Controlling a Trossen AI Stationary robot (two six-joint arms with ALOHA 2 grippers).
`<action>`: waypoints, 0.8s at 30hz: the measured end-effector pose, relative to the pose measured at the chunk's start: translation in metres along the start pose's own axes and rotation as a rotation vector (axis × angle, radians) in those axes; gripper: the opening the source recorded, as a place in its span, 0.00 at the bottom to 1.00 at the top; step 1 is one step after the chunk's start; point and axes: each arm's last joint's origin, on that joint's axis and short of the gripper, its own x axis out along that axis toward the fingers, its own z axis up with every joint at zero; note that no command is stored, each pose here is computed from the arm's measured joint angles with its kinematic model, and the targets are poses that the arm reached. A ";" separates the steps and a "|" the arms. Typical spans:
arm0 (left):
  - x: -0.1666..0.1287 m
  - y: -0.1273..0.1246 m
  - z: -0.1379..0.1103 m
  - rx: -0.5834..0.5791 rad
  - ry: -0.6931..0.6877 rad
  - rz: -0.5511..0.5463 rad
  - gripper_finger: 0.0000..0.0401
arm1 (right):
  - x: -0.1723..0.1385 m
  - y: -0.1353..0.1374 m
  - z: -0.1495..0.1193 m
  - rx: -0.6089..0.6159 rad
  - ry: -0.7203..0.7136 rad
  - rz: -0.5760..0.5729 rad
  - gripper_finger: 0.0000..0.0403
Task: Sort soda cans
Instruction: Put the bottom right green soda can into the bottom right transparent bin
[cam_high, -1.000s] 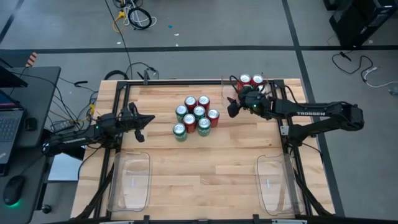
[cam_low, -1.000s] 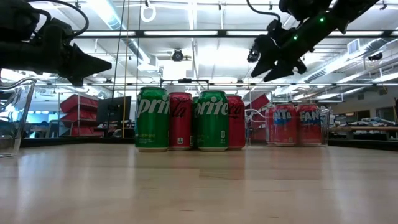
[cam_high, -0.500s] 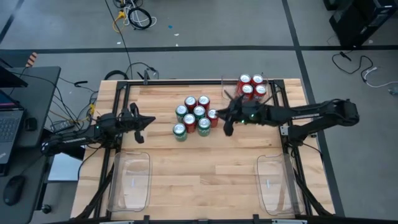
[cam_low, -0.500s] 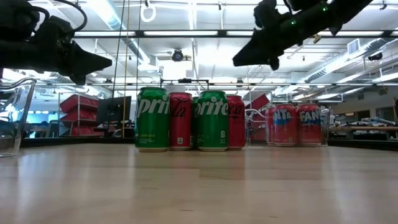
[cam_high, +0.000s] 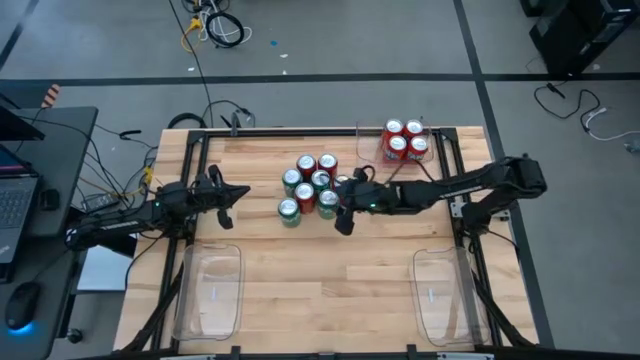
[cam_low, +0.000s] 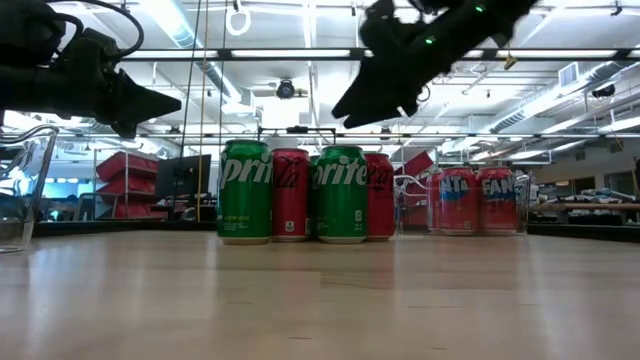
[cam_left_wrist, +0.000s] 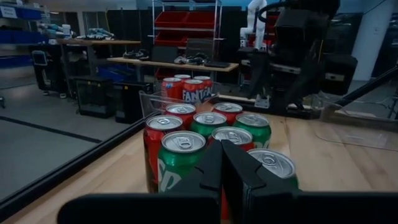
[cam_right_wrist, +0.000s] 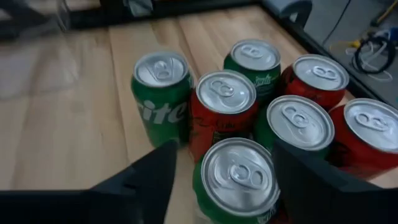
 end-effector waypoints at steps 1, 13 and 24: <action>0.000 0.000 0.000 0.000 0.000 0.000 0.02 | 0.002 0.002 0.005 -0.022 0.031 -0.006 0.65; 0.000 0.000 -0.002 0.002 0.022 0.001 0.02 | 0.037 0.002 0.039 -0.140 0.321 -0.049 0.86; 0.000 0.000 -0.002 0.003 0.024 0.000 0.02 | 0.058 -0.004 0.027 -0.191 0.485 0.023 0.82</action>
